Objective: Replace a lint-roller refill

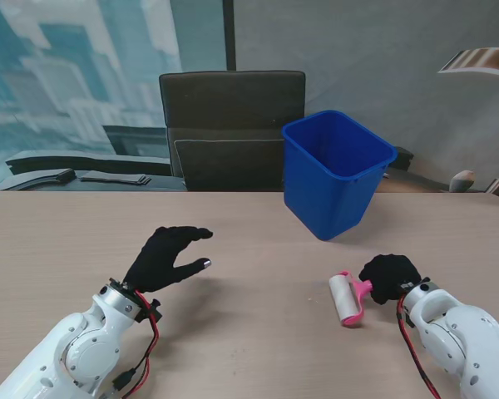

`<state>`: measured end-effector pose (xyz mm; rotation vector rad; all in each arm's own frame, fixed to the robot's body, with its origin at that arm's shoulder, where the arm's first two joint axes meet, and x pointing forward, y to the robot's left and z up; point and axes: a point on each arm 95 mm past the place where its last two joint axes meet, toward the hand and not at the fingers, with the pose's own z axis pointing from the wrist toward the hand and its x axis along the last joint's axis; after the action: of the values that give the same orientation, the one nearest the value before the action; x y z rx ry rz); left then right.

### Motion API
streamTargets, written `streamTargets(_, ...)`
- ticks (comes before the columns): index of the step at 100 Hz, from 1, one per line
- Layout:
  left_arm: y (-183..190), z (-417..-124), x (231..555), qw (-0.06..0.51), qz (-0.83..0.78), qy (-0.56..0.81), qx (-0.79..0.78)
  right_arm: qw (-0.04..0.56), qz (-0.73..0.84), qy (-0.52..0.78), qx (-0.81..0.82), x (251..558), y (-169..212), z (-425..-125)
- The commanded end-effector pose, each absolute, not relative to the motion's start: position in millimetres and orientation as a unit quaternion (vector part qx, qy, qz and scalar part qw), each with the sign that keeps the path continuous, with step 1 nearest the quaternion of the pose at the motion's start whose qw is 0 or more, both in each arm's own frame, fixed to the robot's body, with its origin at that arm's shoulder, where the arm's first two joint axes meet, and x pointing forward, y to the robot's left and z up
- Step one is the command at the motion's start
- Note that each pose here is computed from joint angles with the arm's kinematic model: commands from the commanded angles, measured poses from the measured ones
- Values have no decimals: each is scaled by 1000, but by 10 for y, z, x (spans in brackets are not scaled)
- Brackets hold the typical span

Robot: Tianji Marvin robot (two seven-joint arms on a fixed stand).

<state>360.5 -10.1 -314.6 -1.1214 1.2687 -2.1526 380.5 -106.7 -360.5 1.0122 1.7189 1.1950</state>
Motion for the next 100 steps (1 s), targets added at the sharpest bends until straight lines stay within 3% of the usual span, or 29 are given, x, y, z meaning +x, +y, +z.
streamTargets(1, -64, -3175, 3612, 203, -761, 459, -411, 398, 449, 684, 413, 3728, -1224, -3678)
streamTargets(29, -6, -3182, 3618, 216, -757, 463, -407, 458, 389, 686, 410, 3585, -1642, -3728)
streamTargets(51, 13, -3181, 3615, 220, -755, 464, -408, 486, 372, 682, 401, 3519, -1729, -3727)
streamTargets(100, 56, -3189, 3607, 224, -754, 463, -408, 437, 420, 708, 364, 3652, -1052, -3541)
